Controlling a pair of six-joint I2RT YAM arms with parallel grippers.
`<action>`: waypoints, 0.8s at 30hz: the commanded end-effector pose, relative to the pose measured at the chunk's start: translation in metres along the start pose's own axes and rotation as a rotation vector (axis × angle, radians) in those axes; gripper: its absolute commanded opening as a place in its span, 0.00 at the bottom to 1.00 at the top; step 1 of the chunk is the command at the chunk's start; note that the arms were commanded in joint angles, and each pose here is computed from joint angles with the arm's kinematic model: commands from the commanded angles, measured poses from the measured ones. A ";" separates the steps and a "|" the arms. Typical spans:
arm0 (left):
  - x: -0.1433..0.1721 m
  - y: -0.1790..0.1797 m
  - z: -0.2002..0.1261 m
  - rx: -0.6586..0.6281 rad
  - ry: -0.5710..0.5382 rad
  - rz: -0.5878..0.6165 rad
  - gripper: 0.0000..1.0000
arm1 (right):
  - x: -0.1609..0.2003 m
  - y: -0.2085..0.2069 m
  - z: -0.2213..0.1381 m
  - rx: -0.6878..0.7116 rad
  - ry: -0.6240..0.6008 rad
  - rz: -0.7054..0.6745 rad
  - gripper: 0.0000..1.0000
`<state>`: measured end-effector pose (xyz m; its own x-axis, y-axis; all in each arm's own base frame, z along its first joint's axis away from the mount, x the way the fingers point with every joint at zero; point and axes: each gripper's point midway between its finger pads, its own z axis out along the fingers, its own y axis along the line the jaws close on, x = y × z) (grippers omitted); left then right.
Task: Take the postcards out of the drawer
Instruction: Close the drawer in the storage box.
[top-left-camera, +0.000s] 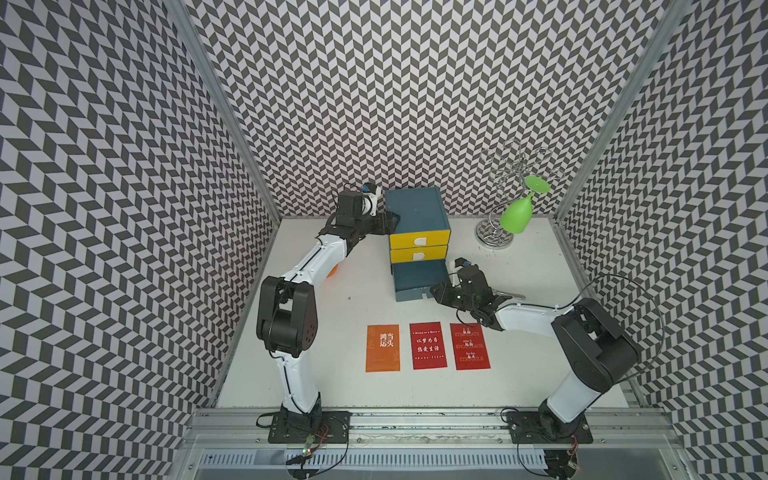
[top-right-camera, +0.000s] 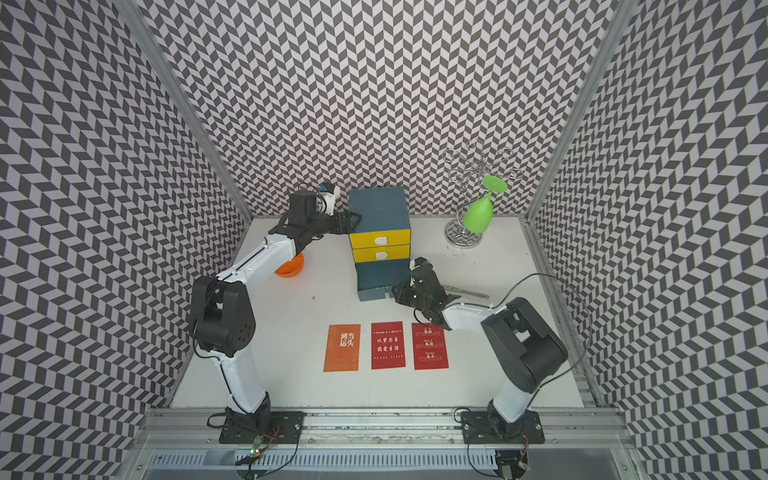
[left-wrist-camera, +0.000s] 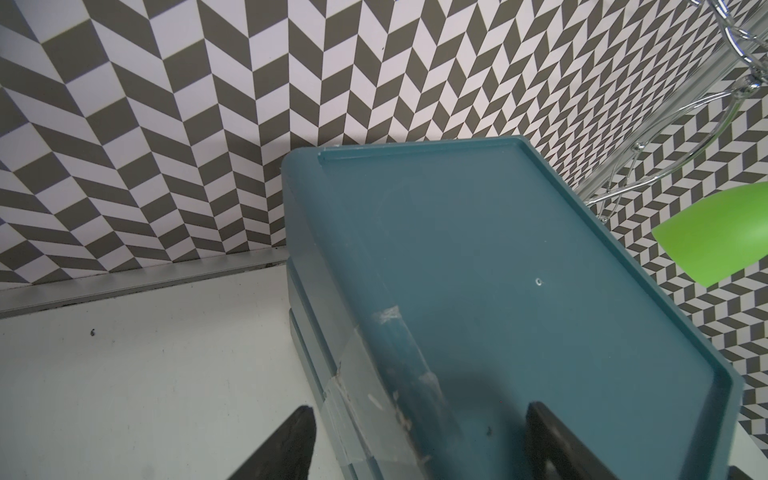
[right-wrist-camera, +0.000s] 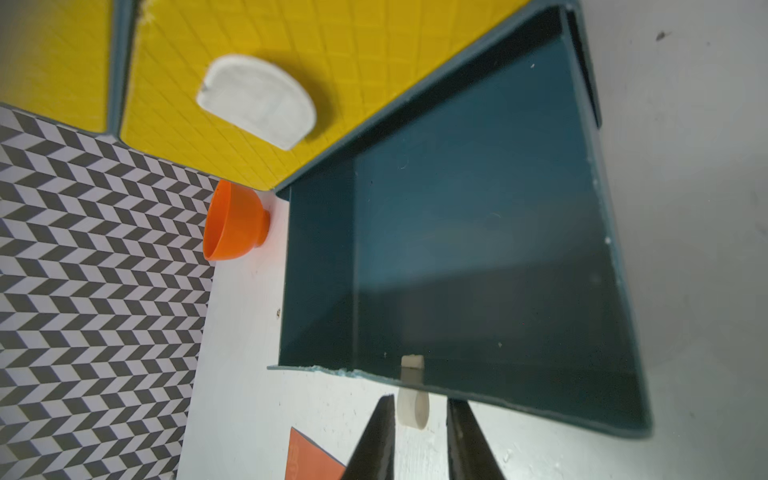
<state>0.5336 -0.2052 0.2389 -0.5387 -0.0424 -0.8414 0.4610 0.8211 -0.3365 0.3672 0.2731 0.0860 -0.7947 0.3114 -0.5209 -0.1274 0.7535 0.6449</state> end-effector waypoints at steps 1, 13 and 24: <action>0.024 0.000 0.005 0.010 0.064 0.000 0.81 | -0.020 0.008 0.010 -0.015 -0.072 -0.020 0.22; 0.029 -0.006 0.005 0.026 0.078 -0.009 0.80 | -0.035 0.001 0.028 -0.074 -0.120 0.103 0.17; 0.031 -0.006 0.001 0.023 0.080 -0.001 0.80 | -0.052 -0.020 0.030 -0.109 -0.120 0.176 0.16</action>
<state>0.5315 -0.2076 0.2372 -0.5322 -0.0482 -0.8452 0.4738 0.8104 -0.3446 0.4168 0.2580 0.0722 -0.7563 0.4782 -0.4465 -0.0279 0.6582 0.7523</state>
